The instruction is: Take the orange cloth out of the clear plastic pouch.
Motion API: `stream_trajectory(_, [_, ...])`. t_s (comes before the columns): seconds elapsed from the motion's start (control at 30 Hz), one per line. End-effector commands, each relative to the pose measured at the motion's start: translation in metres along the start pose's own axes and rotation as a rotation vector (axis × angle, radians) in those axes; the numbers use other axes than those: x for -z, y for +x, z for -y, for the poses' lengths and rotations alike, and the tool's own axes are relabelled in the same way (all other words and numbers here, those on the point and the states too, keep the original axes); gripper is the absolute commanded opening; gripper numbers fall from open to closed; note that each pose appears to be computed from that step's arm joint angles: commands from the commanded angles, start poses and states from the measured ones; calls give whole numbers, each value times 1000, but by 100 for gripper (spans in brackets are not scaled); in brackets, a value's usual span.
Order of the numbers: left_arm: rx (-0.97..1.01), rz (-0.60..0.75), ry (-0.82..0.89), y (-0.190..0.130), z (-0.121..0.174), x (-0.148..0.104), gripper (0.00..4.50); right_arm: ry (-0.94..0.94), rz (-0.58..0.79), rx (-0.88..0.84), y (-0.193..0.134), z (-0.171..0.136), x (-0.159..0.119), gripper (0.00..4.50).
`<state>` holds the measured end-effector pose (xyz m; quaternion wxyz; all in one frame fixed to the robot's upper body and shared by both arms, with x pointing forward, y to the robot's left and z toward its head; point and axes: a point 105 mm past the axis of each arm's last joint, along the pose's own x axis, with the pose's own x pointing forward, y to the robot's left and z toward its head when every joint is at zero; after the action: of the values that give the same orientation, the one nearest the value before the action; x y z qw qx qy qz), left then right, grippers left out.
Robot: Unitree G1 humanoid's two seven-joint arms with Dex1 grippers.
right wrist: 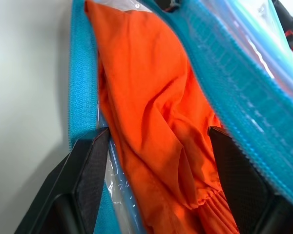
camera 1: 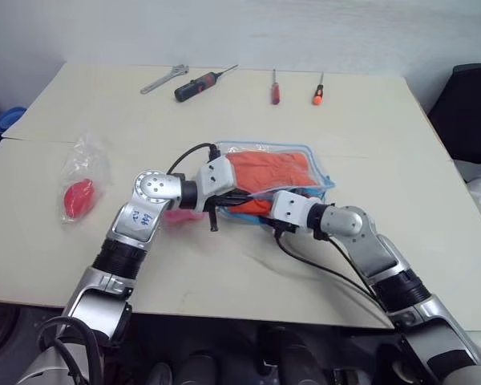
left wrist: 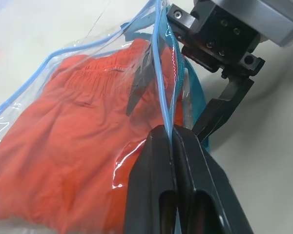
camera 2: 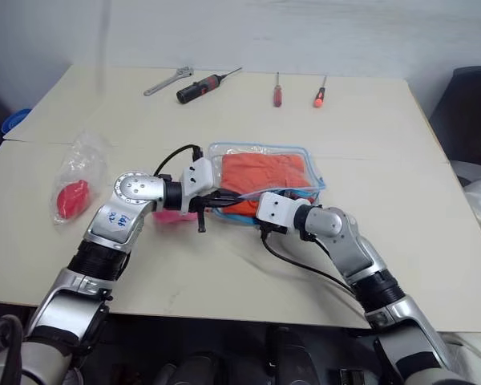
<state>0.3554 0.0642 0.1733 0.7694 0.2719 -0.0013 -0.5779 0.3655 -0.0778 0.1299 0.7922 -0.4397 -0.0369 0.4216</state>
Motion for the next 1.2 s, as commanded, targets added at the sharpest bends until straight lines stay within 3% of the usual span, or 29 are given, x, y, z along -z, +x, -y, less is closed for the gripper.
stream_trajectory(0.03, [-7, 26, 51, -3, -3, -12, 0, -10, -80, -3, 0, -1, 20, 246])
stream_trajectory(0.23, [-10, 22, 47, -4, -2, -9, 0, 15, -77, -41, 1, -8, 22, 44])
stream_trajectory(0.3, [-9, 21, 46, -3, -1, -8, 0, 20, -74, -45, 1, -9, 22, 4])
stream_trajectory(0.53, [-23, 2, 42, -3, -4, -2, 0, 24, -62, -33, 0, -9, 18, 4])
stream_trajectory(0.87, [-212, -43, -37, 3, -37, 16, 0, -48, 141, -88, -26, -17, -40, 4])
stream_trajectory(1.2, [-320, -46, -56, 2, -58, 19, 0, -91, 153, -270, -60, -58, -34, 4])
